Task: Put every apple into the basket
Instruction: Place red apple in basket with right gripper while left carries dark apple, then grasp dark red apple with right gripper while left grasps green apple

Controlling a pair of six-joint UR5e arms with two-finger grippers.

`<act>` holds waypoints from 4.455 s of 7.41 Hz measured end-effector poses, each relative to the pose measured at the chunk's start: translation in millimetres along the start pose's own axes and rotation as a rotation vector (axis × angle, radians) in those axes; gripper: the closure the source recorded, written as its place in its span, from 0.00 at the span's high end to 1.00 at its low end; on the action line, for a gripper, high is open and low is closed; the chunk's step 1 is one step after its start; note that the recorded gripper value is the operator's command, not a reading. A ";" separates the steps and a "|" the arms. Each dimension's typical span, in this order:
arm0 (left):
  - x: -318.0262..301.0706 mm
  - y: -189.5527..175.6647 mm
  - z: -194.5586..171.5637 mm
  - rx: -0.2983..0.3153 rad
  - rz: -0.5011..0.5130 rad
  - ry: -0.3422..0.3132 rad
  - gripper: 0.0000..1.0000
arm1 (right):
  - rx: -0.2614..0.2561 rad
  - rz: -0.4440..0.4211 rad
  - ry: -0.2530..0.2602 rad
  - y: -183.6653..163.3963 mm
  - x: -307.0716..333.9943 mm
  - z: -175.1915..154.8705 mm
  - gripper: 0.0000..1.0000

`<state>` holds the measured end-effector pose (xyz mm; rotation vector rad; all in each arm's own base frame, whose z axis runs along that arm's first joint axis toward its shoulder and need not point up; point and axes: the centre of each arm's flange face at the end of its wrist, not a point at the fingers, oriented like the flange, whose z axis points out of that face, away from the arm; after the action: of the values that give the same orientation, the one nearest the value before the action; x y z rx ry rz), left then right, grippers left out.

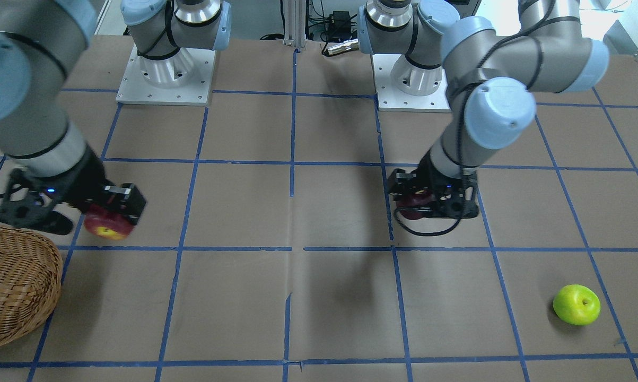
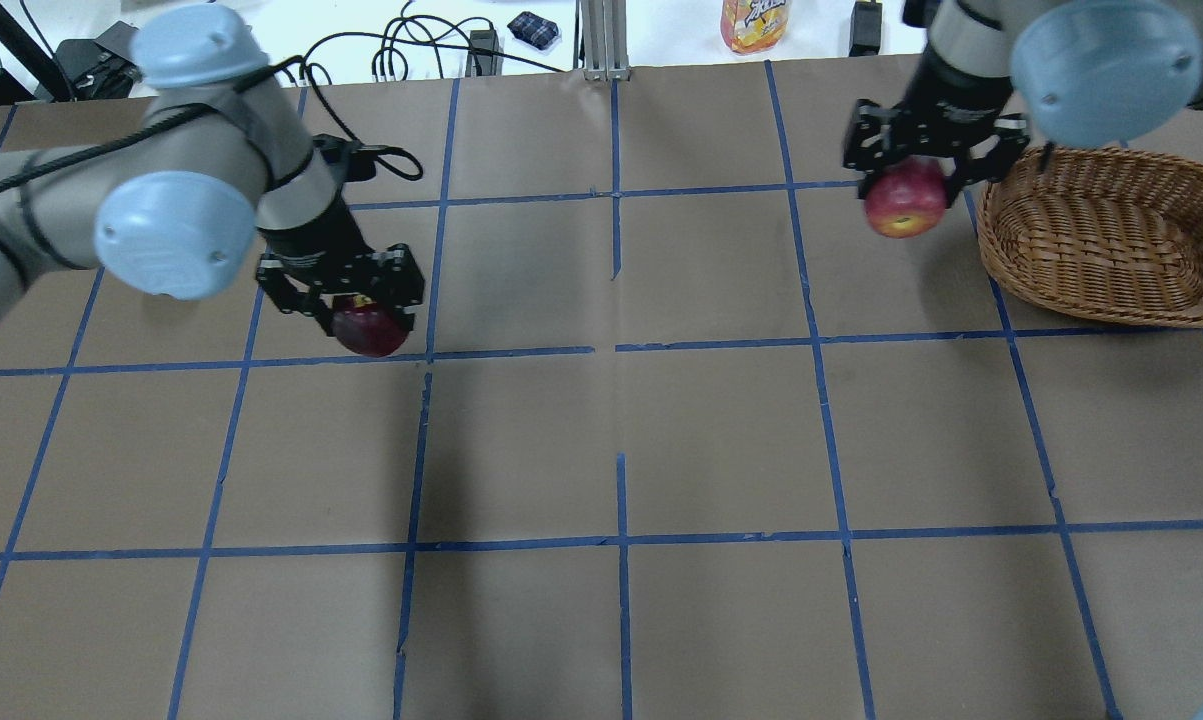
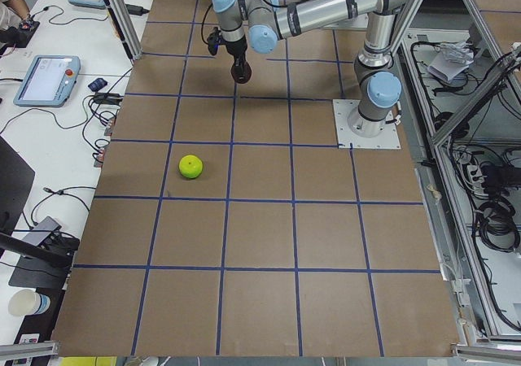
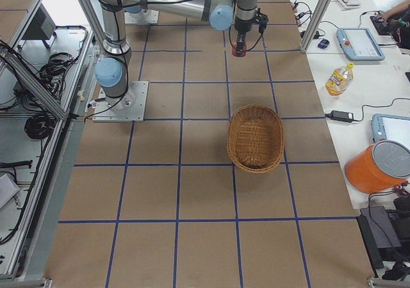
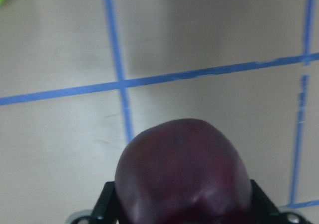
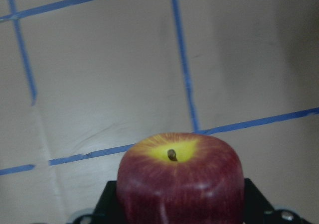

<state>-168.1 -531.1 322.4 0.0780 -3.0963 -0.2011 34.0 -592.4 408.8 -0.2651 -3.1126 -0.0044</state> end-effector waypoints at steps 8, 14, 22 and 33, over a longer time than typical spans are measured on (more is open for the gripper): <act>177.0 -8.1 138.5 0.123 -0.124 0.119 1.00 | 0.013 -0.080 0.182 -78.6 311.4 139.9 0.19; 119.0 -16.6 20.3 0.125 -0.128 0.121 1.00 | 0.042 -0.084 0.187 -85.7 306.0 126.9 1.00; -310.1 -127.1 -11.9 0.137 0.230 -0.036 1.00 | -0.081 0.190 -0.095 23.4 -143.9 30.2 1.00; -398.2 -199.0 100.2 0.098 0.258 -0.013 0.67 | -0.187 0.176 -0.049 70.7 -309.8 166.2 1.00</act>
<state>234.7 -694.4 183.5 -0.3191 -3.0863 -0.0414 348.4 -574.4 237.2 -0.5496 -3.1270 -0.2918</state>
